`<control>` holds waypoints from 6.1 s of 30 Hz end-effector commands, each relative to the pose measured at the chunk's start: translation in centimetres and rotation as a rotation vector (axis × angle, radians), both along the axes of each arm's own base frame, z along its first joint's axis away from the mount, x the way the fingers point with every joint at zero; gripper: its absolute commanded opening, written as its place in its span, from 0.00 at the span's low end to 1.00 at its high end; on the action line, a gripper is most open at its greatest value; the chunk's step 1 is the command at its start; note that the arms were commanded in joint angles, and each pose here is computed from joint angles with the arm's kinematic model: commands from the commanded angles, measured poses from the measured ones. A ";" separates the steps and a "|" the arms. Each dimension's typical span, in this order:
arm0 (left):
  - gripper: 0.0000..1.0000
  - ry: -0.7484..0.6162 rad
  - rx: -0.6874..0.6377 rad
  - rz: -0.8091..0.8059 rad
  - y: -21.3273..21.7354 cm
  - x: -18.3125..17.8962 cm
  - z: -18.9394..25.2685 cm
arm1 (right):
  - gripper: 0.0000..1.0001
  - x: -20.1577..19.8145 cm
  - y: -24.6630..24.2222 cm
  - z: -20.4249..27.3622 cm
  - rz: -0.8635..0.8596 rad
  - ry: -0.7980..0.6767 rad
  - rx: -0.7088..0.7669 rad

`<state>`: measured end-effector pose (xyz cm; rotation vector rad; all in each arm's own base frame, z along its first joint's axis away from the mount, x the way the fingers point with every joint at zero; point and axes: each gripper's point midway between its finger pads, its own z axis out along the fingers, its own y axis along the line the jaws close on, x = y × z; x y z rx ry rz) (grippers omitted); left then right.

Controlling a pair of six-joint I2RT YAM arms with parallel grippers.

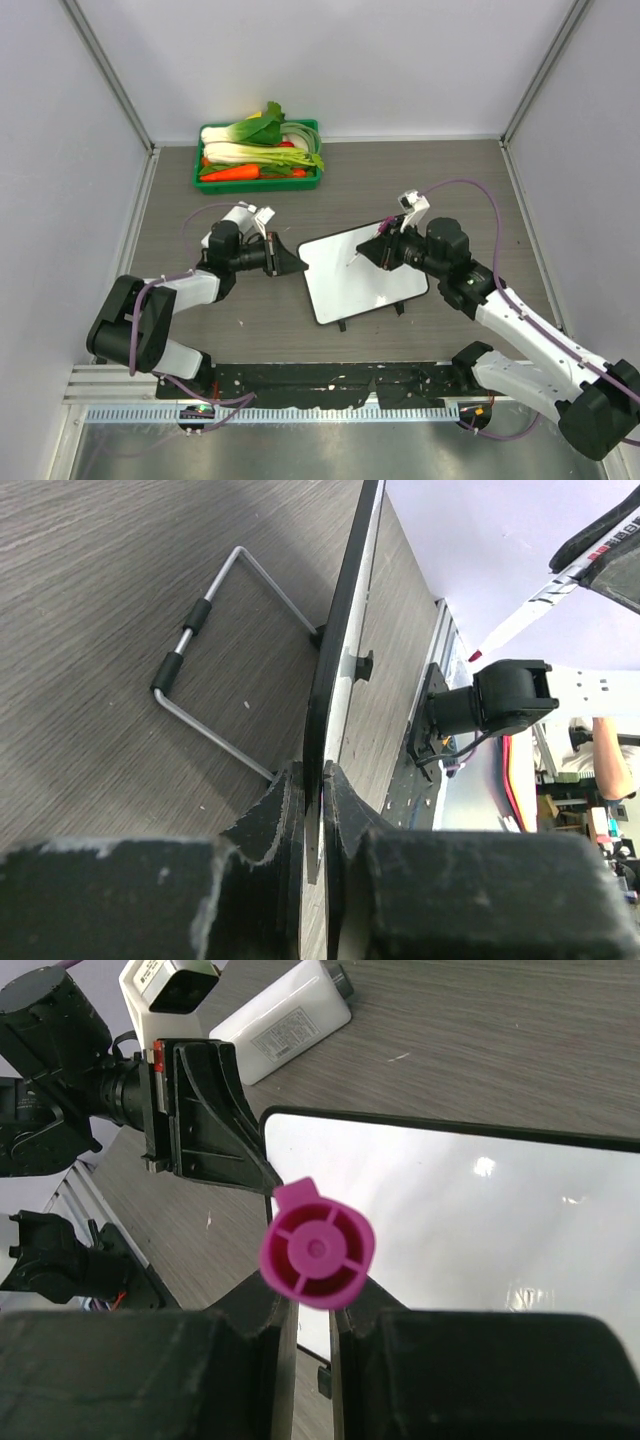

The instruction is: Write a sentence on the whiteboard

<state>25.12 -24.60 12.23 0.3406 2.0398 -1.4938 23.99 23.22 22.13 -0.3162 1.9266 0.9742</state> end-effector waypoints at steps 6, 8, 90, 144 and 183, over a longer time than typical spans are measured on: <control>0.00 -0.053 0.086 -0.052 0.0 0.7 -1.9 | 0.01 2.9 2.8 4.9 -0.066 -0.206 0.069; 0.00 -0.047 0.086 -0.051 0.1 0.6 -2.1 | 0.02 3.4 3.3 5.1 -0.076 -0.235 0.057; 0.00 -0.065 0.070 -0.078 0.2 -0.1 -2.3 | 0.01 3.8 7.6 -1.1 -0.200 -0.353 -0.204; 0.00 -0.071 0.066 -0.082 0.1 -0.1 -2.1 | 0.01 1.8 6.6 4.2 -0.053 -0.299 0.142; 0.00 -0.057 0.064 -0.088 0.1 -0.1 -2.3 | 0.01 5.3 4.6 -1.1 -0.113 -0.173 0.131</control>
